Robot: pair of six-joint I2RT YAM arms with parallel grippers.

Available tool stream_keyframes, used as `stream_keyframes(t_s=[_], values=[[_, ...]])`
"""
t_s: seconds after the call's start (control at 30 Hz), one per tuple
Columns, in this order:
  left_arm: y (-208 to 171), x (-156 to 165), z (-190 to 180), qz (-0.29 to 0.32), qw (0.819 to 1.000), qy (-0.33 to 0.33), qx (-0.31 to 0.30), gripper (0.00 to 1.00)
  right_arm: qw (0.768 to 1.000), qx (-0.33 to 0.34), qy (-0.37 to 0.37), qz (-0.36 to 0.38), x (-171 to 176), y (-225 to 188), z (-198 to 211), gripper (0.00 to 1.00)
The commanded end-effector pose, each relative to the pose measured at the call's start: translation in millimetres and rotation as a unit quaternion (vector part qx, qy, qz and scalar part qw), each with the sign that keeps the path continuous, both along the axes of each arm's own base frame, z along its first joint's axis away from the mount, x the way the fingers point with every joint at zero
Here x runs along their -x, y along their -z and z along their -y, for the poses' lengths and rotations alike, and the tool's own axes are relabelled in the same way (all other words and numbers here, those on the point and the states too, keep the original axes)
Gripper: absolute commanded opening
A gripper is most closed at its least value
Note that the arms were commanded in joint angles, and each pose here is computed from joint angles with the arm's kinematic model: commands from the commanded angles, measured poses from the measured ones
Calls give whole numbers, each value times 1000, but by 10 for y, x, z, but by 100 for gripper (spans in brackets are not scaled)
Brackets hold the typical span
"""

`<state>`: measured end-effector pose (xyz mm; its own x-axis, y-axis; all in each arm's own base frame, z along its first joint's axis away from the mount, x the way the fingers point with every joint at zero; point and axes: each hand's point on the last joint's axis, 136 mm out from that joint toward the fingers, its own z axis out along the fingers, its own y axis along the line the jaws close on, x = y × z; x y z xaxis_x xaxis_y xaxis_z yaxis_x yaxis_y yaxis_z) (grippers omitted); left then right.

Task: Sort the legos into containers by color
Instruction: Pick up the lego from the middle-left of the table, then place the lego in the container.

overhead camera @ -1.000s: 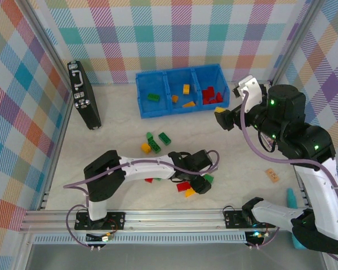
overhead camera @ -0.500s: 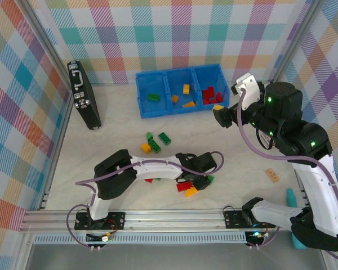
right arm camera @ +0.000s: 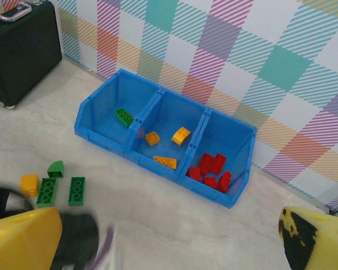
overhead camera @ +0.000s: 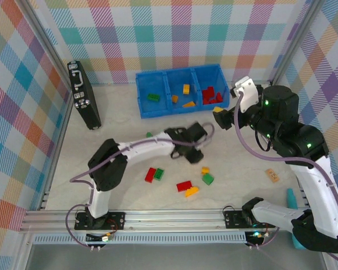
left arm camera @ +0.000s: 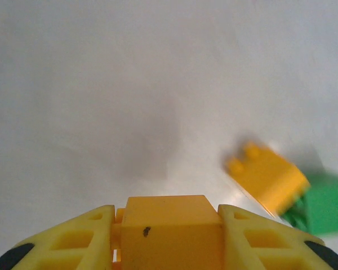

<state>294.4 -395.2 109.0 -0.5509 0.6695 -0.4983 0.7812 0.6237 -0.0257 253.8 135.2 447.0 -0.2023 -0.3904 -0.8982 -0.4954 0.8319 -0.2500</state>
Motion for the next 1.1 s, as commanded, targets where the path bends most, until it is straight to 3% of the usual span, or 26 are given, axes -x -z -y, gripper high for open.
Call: stream_keyframes(t_s=[0.0,0.2,0.4,0.8,1.07], values=[[-862,-690,-136,107,993,-16,56,34,1000,-11,11,27,31,-106,68,99],[-957,-1807,-195,202,970,-123,59,34,999,-21,27,-7,27,140,87,99],[-681,-2520,-225,226,951,-200,64,34,994,-23,61,-88,-30,739,89,99],[-370,-3029,-461,237,932,-262,83,35,947,-86,110,-289,118,1863,-74,99],[-110,-3188,-563,233,925,-286,86,38,925,-100,116,-347,131,2310,-196,99]])
